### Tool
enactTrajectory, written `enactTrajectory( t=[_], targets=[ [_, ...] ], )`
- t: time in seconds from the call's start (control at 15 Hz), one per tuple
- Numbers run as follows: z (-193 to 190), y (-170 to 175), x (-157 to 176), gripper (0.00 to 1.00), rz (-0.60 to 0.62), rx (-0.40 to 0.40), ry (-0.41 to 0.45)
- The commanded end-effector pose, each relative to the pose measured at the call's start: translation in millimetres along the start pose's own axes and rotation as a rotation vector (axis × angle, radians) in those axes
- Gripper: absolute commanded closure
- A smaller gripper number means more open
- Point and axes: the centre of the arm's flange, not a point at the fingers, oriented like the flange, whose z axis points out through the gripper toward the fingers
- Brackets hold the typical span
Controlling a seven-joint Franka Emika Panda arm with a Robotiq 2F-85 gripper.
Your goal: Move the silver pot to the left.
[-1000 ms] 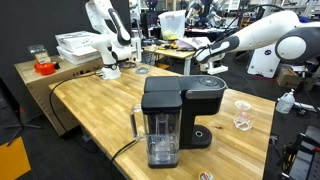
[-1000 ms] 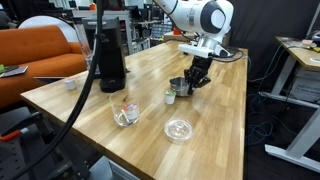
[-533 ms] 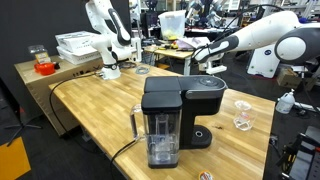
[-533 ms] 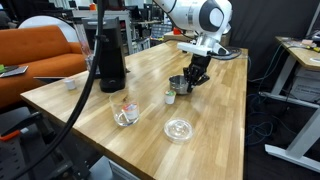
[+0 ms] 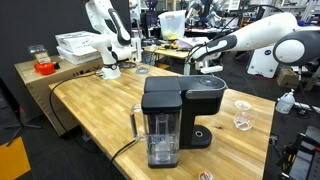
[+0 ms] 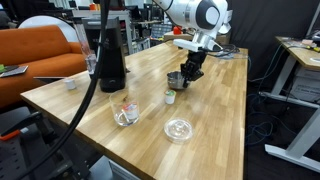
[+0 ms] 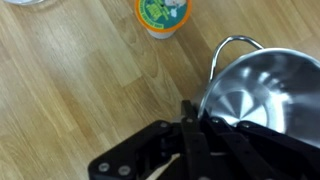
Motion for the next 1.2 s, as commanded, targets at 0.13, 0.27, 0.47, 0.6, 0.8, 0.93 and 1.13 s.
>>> enactTrajectory(
  t=[0.13, 0.27, 0.47, 0.6, 0.8, 0.93, 1.13],
  targets=[
    [-22, -20, 2, 0.99, 0.111, 0.022, 0.012],
    [-23, -24, -5, 0.99, 0.172, 0.022, 0.008],
    [-21, -23, -17, 0.99, 0.259, 0.024, -0.012],
    [-21, -20, -25, 0.99, 0.28, 0.028, -0.022],
    [-21, -22, -35, 0.99, 0.218, 0.03, -0.006],
    [-23, -26, -38, 0.99, 0.173, 0.038, -0.001],
    [-28, -30, -42, 0.99, 0.145, 0.045, -0.012]
  ],
)
